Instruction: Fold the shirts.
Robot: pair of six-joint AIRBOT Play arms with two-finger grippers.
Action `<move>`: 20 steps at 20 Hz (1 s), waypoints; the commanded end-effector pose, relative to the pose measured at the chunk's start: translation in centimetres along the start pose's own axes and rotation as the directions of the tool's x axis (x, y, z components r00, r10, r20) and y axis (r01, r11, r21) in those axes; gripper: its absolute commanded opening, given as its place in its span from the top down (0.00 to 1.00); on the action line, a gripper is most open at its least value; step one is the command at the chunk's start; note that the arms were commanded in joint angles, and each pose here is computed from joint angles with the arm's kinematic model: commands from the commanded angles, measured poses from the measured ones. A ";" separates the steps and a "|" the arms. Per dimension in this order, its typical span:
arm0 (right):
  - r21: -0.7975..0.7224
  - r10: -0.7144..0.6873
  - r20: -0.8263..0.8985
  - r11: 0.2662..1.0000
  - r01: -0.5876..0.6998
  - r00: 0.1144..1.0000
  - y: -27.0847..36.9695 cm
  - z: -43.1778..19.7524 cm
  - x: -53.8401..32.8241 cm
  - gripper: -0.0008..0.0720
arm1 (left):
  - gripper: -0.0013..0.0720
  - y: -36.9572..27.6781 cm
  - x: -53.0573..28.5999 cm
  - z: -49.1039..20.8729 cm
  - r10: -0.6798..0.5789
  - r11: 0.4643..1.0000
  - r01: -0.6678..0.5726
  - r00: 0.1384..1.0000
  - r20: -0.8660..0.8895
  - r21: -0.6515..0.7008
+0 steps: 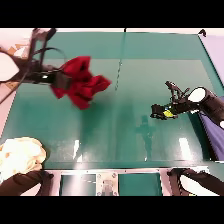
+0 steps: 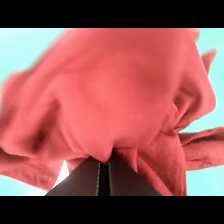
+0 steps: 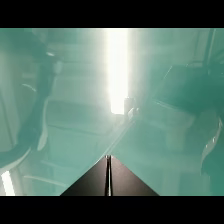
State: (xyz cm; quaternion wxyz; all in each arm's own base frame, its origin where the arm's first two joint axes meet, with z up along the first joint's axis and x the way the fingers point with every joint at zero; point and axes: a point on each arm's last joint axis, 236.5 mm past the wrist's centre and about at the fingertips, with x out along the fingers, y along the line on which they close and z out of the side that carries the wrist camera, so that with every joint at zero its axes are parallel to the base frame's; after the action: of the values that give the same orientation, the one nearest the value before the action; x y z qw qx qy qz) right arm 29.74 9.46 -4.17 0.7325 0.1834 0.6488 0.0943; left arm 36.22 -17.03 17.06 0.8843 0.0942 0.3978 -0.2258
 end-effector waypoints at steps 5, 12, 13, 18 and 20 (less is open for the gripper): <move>0.001 0.002 -0.003 1.000 -0.002 1.000 0.1 -0.1 0.0 0.96 | 0.00 -14.7 10.7 -0.4 -0.346 0.938 0.345 0.933 -0.095 -0.032; 0.027 0.093 -0.066 0.995 -0.092 0.993 2.9 -2.0 0.6 0.29 | 0.00 -3.4 10.1 -5.1 -0.216 0.973 0.172 0.916 -0.337 -0.155; 0.021 0.114 -0.071 0.993 -0.112 0.991 3.8 -2.5 1.4 0.29 | 0.00 -1.5 10.0 -5.5 -0.203 0.971 0.143 0.917 -0.343 -0.193; -0.023 0.157 -0.097 0.987 -0.160 0.983 7.6 -5.1 7.6 0.31 | 0.00 1.7 12.8 -7.8 -0.203 0.934 0.091 0.931 -0.304 -0.345; -0.029 0.180 -0.130 0.982 -0.186 0.975 8.6 -5.4 10.1 0.31 | 0.00 1.4 13.8 -8.9 -0.217 0.925 0.093 0.926 -0.308 -0.369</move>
State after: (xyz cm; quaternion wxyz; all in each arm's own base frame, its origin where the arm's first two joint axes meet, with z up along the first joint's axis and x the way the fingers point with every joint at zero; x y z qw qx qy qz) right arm 26.57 18.89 -8.37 0.6867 0.2123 0.6750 0.1666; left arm 38.80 -17.78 2.57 0.7830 -0.0284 0.5830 -0.2150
